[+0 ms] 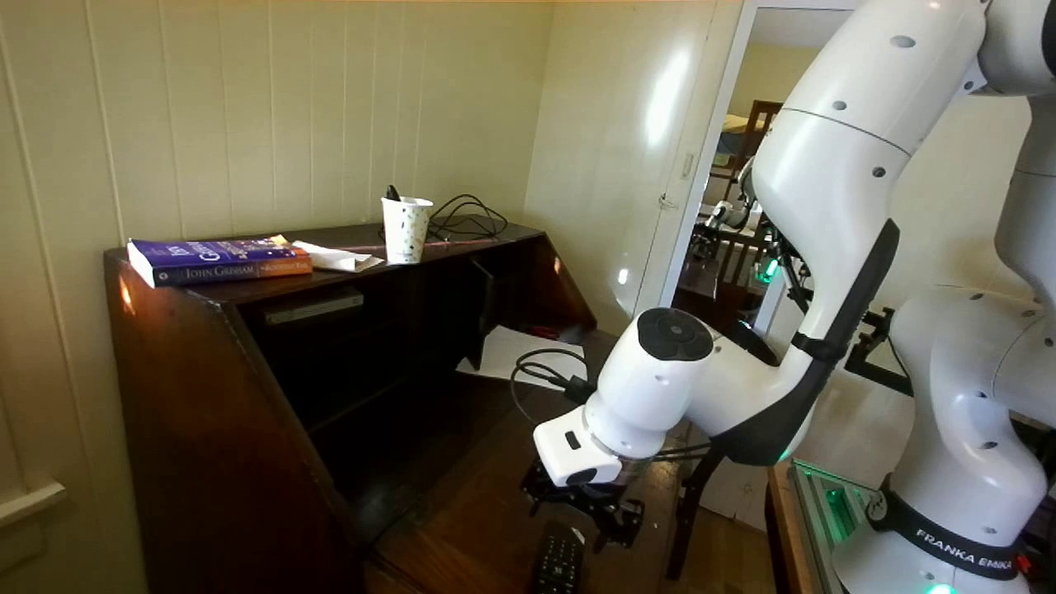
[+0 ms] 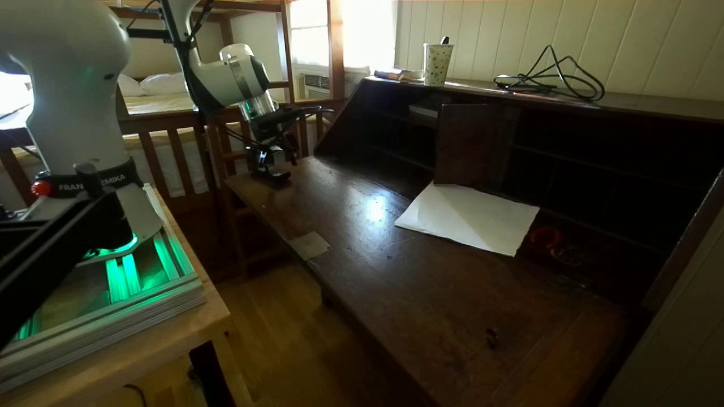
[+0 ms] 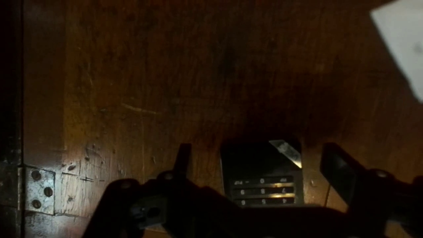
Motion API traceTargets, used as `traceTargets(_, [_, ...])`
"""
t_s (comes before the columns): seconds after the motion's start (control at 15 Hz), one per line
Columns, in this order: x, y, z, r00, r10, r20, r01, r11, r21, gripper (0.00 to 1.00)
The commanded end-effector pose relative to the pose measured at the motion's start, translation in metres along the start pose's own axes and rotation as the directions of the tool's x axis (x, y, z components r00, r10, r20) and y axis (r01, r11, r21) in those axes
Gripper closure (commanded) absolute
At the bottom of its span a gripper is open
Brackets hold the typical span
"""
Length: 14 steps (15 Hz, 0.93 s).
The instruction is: Put the remote inside the topmost shelf on the left
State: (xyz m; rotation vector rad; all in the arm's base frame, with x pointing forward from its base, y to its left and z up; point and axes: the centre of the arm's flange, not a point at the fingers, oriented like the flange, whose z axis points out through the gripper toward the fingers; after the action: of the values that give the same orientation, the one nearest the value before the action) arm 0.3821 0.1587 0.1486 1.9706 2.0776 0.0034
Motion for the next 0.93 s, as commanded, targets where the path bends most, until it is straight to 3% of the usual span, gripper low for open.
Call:
traceTargets(0.0, [-0.005, 0.002, 0.008, 0.999, -0.012, -0.037, 0.013, 0.999, 0.034, 0.0])
traceTargets(0.2, [-0.005, 0.004, 0.016, 0.999, -0.019, -0.048, 0.022, 0.998, 0.059, 0.04])
traceTargets(0.27, [-0.007, 0.004, 0.017, 0.998, -0.026, -0.051, 0.029, 0.997, 0.067, 0.26])
traceTargets(0.4, [-0.011, 0.008, 0.021, 0.996, -0.055, -0.067, 0.061, 0.995, 0.082, 0.31])
traceTargets(0.67, [-0.016, 0.015, 0.022, 0.989, -0.11, -0.102, 0.119, 0.989, 0.086, 0.6])
traceTargets(0.87, [-0.019, 0.014, 0.018, 0.993, -0.071, -0.095, 0.079, 0.993, 0.088, 0.64])
